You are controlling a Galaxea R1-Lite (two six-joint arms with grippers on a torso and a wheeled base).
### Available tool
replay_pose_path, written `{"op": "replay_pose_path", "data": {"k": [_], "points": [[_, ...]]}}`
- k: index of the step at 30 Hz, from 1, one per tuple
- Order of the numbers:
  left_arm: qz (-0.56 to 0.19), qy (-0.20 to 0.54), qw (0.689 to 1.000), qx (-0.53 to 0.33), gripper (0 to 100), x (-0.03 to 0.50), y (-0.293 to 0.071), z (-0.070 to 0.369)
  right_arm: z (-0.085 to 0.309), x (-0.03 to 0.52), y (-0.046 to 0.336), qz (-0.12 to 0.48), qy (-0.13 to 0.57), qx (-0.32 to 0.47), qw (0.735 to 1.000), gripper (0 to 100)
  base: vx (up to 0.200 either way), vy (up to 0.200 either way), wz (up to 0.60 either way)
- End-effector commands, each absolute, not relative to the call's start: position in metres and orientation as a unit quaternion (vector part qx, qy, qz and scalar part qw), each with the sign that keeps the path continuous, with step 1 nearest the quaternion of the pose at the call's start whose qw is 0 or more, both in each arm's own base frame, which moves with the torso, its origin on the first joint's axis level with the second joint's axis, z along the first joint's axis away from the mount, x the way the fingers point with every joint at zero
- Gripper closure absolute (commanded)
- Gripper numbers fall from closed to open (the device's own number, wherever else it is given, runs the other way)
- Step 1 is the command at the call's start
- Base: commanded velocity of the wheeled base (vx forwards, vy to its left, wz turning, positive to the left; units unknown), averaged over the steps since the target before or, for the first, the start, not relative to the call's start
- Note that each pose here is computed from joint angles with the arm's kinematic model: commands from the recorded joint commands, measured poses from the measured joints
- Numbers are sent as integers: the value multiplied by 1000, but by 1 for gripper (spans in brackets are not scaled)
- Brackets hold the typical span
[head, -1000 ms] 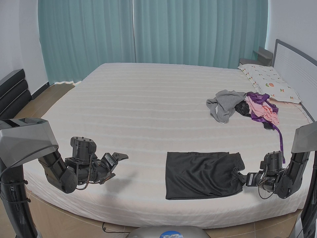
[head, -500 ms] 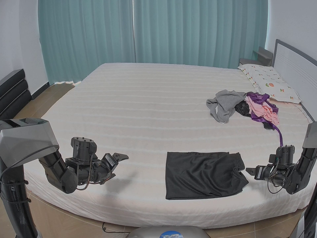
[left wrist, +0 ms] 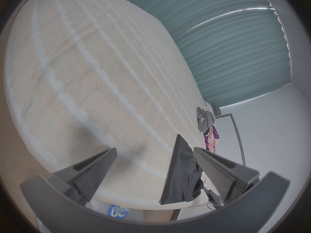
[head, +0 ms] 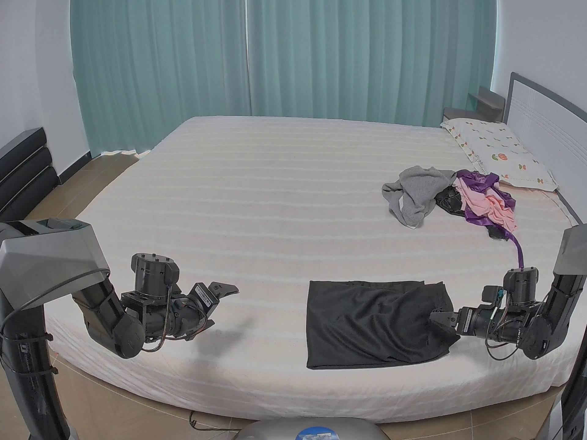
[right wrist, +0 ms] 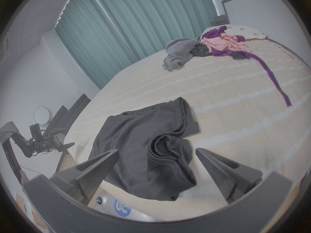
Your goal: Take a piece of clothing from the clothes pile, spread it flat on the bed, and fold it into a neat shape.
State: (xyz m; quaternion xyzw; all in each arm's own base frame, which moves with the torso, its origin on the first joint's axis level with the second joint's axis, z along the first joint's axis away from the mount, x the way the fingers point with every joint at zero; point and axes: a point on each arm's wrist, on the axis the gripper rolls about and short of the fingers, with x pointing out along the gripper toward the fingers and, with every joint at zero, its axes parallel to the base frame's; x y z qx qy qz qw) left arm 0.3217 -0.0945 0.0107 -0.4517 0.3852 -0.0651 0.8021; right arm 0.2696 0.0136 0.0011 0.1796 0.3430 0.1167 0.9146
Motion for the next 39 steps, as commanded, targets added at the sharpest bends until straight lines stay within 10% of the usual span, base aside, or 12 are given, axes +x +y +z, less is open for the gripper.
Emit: {"op": "replay_pose_path", "data": {"k": [1, 8, 9, 35, 36, 39], "points": [[-64, 386, 802, -452, 0, 322, -94, 10, -11, 275, 21, 126, 356, 181, 908, 0, 0, 0, 0], [-65, 385, 802, -452, 0, 322, -94, 10, -21, 281, 22, 123, 358, 178, 908, 0, 0, 0, 0], [-65, 385, 802, -452, 0, 322, -94, 10, -21, 281, 22, 123, 358, 178, 908, 100, 0, 0, 0], [-64, 386, 802, -452, 0, 322, -94, 10, -20, 250, -9, 86, 383, 111, 913, 100, 0, 0, 0], [-64, 386, 802, -452, 0, 322, -94, 10, -21, 250, -9, 87, 384, 108, 913, 0, 0, 0, 0], [-65, 385, 802, -452, 0, 322, -94, 10, -21, 249, -12, 87, 384, 99, 914, 0, 0, 0, 0]]}}
